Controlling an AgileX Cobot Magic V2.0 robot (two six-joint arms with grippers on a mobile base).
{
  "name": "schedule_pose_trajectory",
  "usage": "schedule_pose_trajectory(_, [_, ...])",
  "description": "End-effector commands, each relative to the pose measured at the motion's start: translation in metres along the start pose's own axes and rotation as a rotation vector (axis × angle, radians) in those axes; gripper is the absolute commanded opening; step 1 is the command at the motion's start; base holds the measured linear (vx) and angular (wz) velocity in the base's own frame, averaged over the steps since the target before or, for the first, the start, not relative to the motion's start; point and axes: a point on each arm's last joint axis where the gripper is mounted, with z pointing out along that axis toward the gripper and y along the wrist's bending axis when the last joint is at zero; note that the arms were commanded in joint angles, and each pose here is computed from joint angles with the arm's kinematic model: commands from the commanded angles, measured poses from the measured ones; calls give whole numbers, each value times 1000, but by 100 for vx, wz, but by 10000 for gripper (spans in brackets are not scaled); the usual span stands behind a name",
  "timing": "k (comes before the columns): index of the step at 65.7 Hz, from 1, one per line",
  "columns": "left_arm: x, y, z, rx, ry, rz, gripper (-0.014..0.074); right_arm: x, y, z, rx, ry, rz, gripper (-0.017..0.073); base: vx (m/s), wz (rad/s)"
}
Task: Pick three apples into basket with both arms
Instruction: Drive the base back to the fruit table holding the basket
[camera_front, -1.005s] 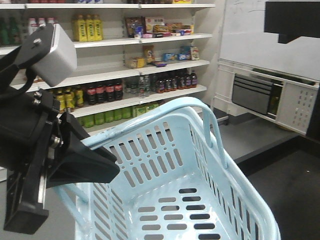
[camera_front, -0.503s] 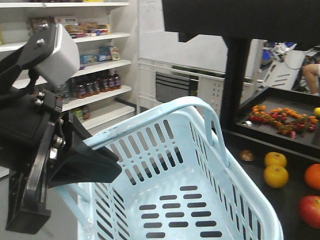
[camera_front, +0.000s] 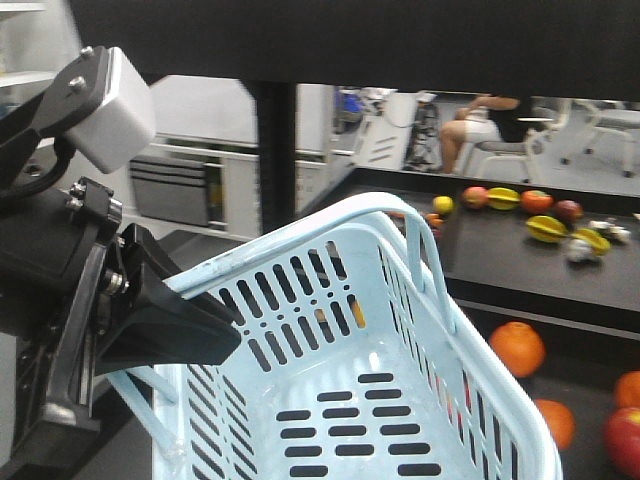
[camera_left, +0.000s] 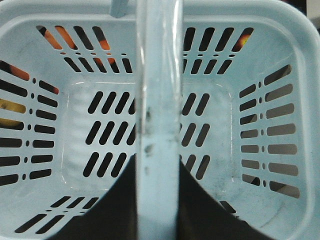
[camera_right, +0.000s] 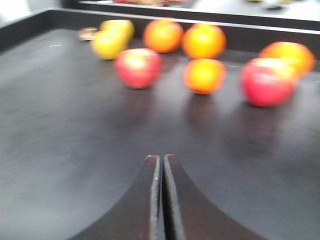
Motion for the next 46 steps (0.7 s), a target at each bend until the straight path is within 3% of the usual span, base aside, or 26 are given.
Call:
schedule_pose_trajectory(1, [-16,-9,-21,-37,-139,10,-7,-8,-1,-1,10,-82,-7,-4,14,-60])
schedule_pose_trajectory(46, [-16,-9,-21,-37,-139,10,-7,-7,-1,-1,10,-82,-7,-4,11,-48])
